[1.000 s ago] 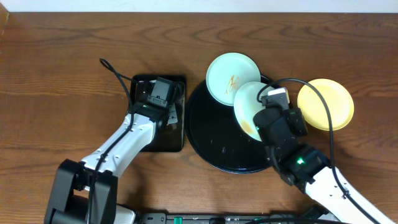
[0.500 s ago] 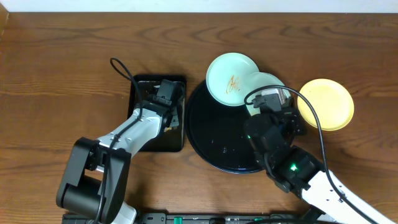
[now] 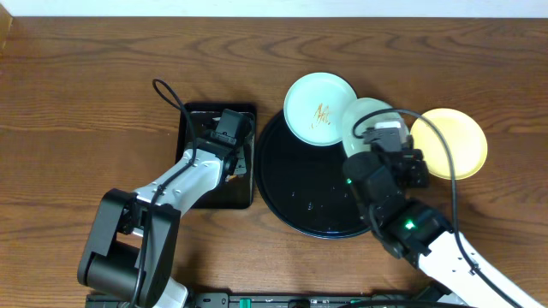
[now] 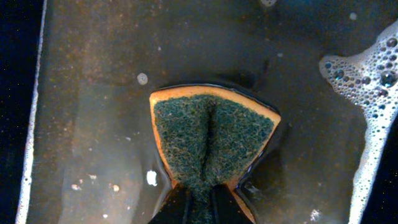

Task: Clean dirty plates on tray and stack at the side
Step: 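Lift the pale green plate with the right gripper and carry it right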

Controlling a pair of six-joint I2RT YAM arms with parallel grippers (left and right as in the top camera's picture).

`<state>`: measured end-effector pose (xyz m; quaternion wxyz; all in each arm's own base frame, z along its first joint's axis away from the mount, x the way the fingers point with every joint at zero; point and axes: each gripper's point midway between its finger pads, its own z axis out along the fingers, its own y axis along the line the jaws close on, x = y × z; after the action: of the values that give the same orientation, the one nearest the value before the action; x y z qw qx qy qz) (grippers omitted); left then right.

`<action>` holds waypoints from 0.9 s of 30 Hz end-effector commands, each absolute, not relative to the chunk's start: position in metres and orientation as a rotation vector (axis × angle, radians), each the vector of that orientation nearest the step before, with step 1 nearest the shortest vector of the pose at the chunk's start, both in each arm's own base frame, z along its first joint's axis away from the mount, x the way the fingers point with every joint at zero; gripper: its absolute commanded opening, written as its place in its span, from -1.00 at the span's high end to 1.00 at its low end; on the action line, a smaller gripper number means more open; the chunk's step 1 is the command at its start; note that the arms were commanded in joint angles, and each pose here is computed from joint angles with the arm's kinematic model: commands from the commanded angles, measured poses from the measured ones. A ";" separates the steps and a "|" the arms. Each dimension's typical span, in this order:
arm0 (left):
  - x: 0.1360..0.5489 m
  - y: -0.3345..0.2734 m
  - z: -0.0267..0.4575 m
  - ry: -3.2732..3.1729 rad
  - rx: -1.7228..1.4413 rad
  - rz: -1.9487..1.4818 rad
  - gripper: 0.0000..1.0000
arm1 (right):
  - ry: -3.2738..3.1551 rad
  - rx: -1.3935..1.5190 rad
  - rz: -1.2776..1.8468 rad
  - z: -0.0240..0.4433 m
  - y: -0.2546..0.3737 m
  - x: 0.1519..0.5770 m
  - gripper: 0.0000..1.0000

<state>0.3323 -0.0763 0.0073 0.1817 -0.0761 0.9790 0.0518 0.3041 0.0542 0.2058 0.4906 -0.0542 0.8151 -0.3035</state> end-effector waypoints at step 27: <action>0.322 -0.125 0.002 2.844 0.221 -0.404 0.85 | 2.023 1.083 -0.241 0.145 -0.129 0.302 0.98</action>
<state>0.3345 -0.1060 0.0070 0.1533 0.0252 0.9838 -0.0899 0.2979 -0.1269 0.1517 0.4093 0.4081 0.8059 -0.1279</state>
